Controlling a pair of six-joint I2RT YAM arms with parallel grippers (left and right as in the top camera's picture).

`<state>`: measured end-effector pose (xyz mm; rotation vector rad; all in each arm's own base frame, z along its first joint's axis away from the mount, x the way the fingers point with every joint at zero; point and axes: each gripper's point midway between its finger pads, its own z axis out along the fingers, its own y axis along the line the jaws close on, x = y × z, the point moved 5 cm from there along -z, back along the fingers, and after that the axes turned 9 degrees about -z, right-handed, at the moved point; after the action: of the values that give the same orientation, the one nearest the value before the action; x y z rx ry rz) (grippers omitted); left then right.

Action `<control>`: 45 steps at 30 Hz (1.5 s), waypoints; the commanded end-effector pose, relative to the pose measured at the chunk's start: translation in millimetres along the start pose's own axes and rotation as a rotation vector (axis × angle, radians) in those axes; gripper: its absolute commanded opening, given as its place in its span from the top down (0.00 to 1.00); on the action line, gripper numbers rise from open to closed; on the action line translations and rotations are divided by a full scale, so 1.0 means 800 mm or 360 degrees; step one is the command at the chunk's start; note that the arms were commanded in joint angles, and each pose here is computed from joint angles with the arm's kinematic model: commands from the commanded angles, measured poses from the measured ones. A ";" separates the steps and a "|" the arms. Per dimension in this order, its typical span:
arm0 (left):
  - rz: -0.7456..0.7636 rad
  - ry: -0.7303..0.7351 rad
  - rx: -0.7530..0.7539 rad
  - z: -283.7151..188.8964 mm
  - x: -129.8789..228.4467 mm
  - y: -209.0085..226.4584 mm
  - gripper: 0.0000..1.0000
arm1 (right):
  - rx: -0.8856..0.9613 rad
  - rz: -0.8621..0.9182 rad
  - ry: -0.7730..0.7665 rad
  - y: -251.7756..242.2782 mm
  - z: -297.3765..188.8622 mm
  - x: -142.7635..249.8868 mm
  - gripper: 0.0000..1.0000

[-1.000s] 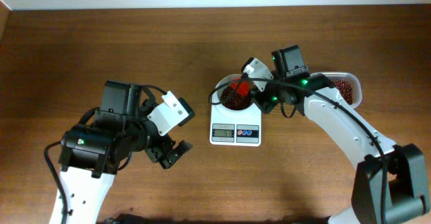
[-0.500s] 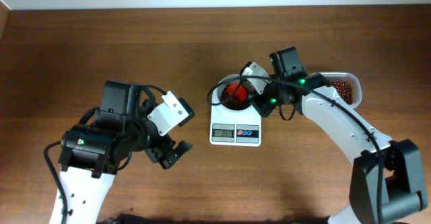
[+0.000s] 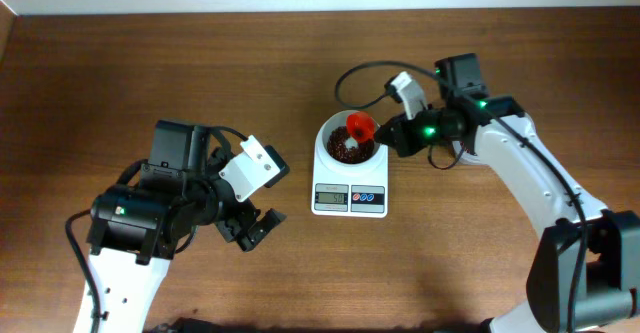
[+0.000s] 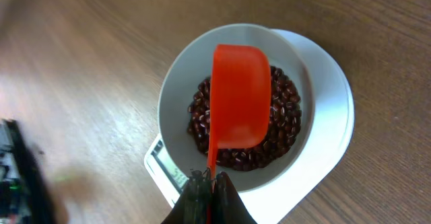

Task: Scoop and weigh 50g on scale
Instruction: 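Scoop a small amount of beans and carry it over the bowl, then tilt the scoop slightly with the right gripper to top up the bowl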

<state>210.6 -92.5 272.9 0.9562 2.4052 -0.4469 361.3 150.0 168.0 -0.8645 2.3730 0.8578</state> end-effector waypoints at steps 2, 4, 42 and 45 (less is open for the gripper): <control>0.0032 -0.0024 -0.0016 -0.005 -0.005 0.001 0.01 | -0.0174 0.0068 -0.0127 0.002 -0.019 -0.012 0.96; 0.0031 -0.0025 -0.0017 -0.005 -0.005 0.002 0.01 | -0.0173 0.0058 -0.0138 0.006 -0.024 -0.014 0.96; 0.0031 -0.0024 -0.0017 -0.005 -0.005 0.001 0.01 | 0.0290 -0.0540 0.0095 0.041 -0.047 -0.010 0.96; 0.0032 -0.0024 -0.0016 -0.005 -0.005 0.001 0.01 | 0.0341 -0.0472 0.0074 0.041 -0.049 -0.015 0.96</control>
<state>210.6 -92.5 272.9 0.9562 2.4052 -0.4469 339.7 147.1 197.0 -1.1426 2.2780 0.4959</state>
